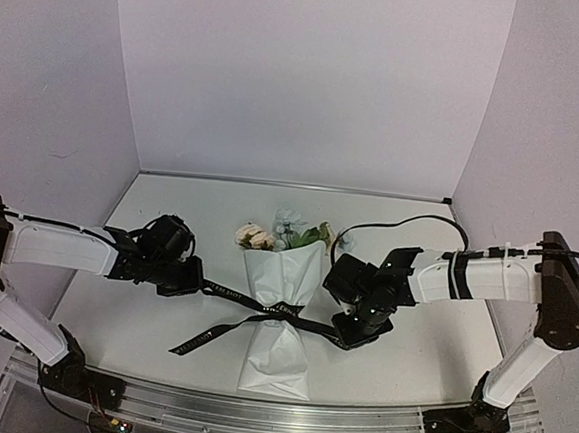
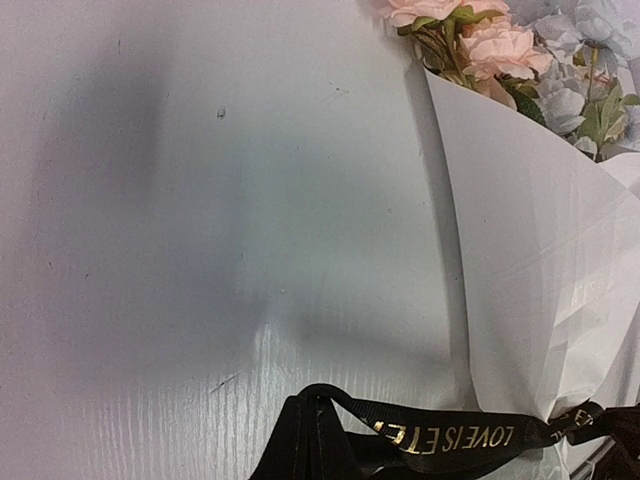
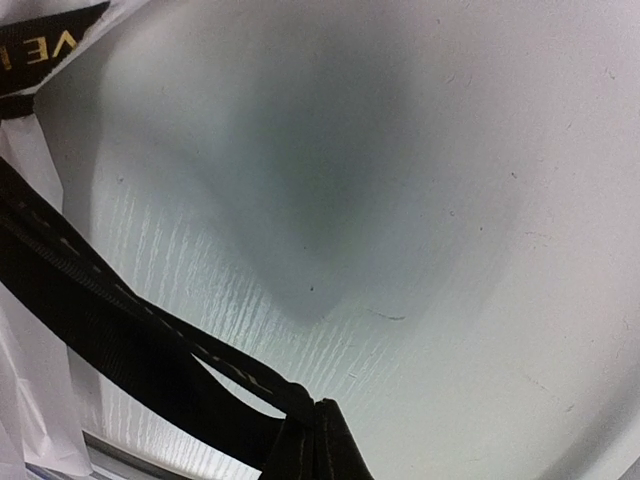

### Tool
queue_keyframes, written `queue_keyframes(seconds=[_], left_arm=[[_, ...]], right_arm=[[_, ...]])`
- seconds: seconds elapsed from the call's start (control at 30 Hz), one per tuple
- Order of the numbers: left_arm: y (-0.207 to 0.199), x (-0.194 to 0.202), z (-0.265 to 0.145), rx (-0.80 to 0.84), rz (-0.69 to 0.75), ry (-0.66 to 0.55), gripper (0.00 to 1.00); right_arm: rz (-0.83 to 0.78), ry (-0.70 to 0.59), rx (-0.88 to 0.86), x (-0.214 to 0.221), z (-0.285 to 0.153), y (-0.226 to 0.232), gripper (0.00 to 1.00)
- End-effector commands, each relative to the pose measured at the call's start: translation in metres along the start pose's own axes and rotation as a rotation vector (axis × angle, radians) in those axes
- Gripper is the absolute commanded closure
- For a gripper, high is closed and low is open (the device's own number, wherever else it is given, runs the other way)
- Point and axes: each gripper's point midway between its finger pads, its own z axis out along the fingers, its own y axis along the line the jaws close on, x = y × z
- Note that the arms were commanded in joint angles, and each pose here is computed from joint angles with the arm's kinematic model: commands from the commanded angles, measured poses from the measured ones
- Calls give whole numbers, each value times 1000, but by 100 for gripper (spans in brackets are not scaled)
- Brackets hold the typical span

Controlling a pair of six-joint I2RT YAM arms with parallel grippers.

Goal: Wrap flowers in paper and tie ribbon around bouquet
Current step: Tie the half-tied ribbon around the folded bouquet.

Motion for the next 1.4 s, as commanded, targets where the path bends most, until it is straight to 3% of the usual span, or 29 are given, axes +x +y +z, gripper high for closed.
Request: queue_keyframes(seconds=[0.0, 0.17, 0.37, 0.4, 0.5, 0.57, 0.73, 0.9, 1.23, 1.37], left_arm=[[17, -15, -5, -21, -67, -52, 100], [22, -18, -5, -10, -75, -48, 100], [-12, -17, -2, 142, 30, 0, 100], [-17, -17, -2, 160, 45, 7, 100], [-25, -18, -2, 188, 86, 20, 100], [-27, -18, -1, 190, 100, 27, 100], [-29, -16, 1, 196, 110, 42, 100], [-32, -15, 0, 208, 121, 46, 100], [-37, -14, 0, 232, 140, 65, 100], [-38, -14, 0, 232, 141, 66, 100]], right_arm=[[-23, 70, 102, 23, -2, -23, 100], [-17, 96, 101, 30, 1, -24, 100], [-74, 86, -52, 20, -8, 15, 100], [-81, 80, -83, 16, -11, 22, 96], [-124, 40, -154, 6, -26, 35, 68], [-173, 1, -177, -2, -36, 37, 59], [-131, -106, -312, -32, -44, 34, 57], [-78, -236, -353, -73, -30, 17, 66], [-296, -288, -523, -91, 1, 49, 60], [-341, -316, -510, -92, 11, 50, 52]])
